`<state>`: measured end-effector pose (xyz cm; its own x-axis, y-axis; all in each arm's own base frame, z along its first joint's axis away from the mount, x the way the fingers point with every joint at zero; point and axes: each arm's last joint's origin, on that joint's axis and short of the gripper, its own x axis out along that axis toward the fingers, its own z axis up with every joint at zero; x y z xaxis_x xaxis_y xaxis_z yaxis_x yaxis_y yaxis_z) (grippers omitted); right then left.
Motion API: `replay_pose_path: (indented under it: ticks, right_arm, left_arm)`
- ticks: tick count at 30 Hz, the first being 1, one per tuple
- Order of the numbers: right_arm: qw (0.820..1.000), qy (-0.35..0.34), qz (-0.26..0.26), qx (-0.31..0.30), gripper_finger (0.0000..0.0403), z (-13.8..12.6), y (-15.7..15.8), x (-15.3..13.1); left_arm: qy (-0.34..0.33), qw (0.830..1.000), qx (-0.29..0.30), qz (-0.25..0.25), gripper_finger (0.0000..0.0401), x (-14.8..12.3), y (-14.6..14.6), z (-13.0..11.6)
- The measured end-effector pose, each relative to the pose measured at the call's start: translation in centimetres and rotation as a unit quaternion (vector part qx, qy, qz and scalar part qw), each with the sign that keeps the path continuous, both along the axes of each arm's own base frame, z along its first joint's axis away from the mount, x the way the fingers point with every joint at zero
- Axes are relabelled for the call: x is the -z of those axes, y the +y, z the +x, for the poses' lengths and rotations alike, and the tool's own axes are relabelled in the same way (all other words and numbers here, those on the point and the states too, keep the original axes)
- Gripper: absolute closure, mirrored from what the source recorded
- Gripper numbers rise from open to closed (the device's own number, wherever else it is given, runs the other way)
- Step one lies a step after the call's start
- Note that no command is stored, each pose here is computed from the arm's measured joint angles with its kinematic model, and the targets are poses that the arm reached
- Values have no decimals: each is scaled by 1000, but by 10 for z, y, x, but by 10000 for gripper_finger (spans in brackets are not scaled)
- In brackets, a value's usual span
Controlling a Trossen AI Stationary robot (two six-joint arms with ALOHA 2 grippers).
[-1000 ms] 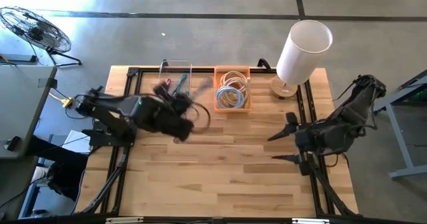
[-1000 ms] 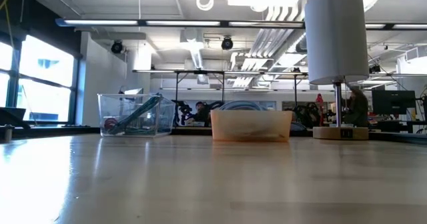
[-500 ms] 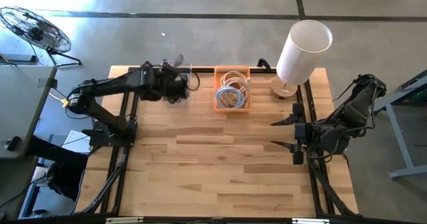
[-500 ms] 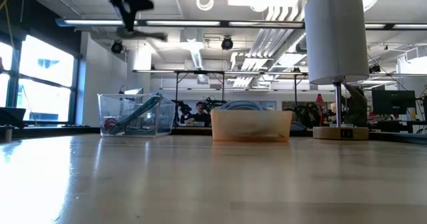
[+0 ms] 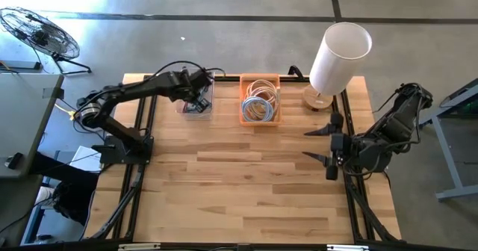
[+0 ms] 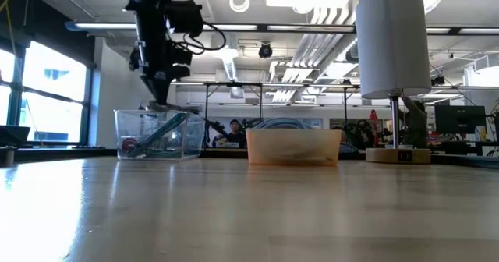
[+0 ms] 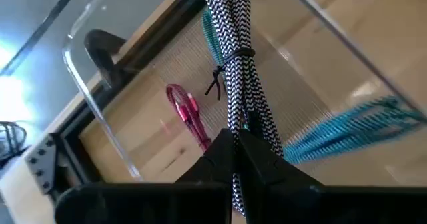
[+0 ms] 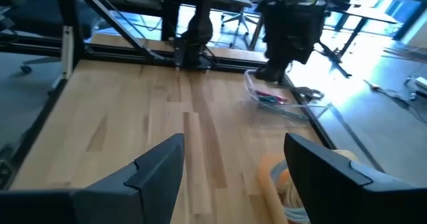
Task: Pick & Place USB Port
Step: Put the black and white charger cable into the transparent bin, then return to Home Position
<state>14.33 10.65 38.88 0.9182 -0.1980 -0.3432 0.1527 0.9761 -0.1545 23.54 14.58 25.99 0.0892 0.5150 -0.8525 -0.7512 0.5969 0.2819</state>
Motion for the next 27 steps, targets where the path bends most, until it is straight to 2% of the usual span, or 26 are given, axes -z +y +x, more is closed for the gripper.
replay_pose_path:
  ticks: [8,21,24,27]
  right_arm:
    - [1000,-1,-14,17,153,-1,-2,1]
    - [999,-4,-45,29,153,-1,-3,0]
    - [998,-12,-54,36,153,-1,-4,-1]
    - [995,-35,-82,41,154,0,-4,-9]
  left_arm:
    - [54,998,-28,-1,394,10,1,-12]
    - [30,999,10,-20,299,8,0,-9]
    - [10,999,44,-17,291,1,-6,-6]
    - [-19,992,126,14,289,-21,-22,0]
